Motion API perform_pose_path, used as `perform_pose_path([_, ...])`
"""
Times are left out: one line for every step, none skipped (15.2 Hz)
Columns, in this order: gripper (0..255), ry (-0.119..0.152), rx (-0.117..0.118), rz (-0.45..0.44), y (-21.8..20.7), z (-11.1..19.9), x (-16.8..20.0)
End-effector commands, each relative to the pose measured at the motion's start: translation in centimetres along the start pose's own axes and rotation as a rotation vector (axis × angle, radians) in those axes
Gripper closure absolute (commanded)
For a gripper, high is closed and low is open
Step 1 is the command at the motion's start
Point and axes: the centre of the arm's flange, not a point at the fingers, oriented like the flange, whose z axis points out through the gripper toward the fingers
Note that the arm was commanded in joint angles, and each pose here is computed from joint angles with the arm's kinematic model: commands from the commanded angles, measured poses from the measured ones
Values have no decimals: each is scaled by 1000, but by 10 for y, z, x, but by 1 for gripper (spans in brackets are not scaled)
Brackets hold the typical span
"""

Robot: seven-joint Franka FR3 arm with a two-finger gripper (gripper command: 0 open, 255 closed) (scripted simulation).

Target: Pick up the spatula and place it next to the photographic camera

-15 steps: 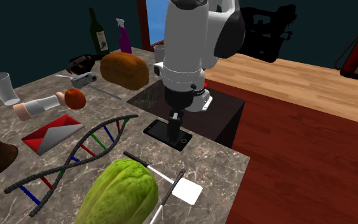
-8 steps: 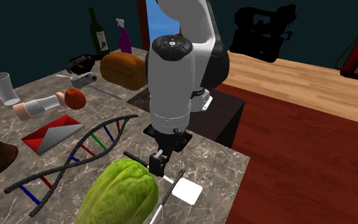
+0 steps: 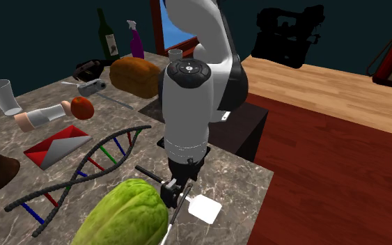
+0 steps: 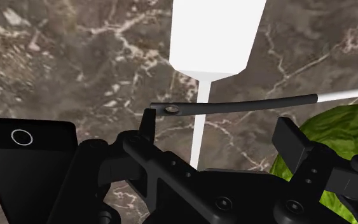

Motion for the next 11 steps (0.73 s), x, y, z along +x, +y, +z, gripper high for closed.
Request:
perform_pose_path([0, 7, -40, 17, 0, 31, 13])
perform_pose_path([0, 7, -40, 17, 0, 31, 13])
perform_pose_path([0, 7, -40, 17, 0, 31, 13])
perform_pose_path([0, 7, -40, 17, 0, 31, 13])
perform_pose_path([0, 7, -40, 17, 0, 31, 13])
perform_pose_path([0, 7, -40, 17, 0, 31, 13])
perform_pose_path([0, 7, -40, 17, 0, 31, 13])
perform_pose_path([0, 7, -40, 17, 0, 31, 13])
perform_pose_path([0, 7, -40, 17, 0, 31, 13])
perform_pose_path([255, 7, -40, 17, 0, 31, 13])
perform_pose_path([255, 7, -40, 17, 0, 31, 13])
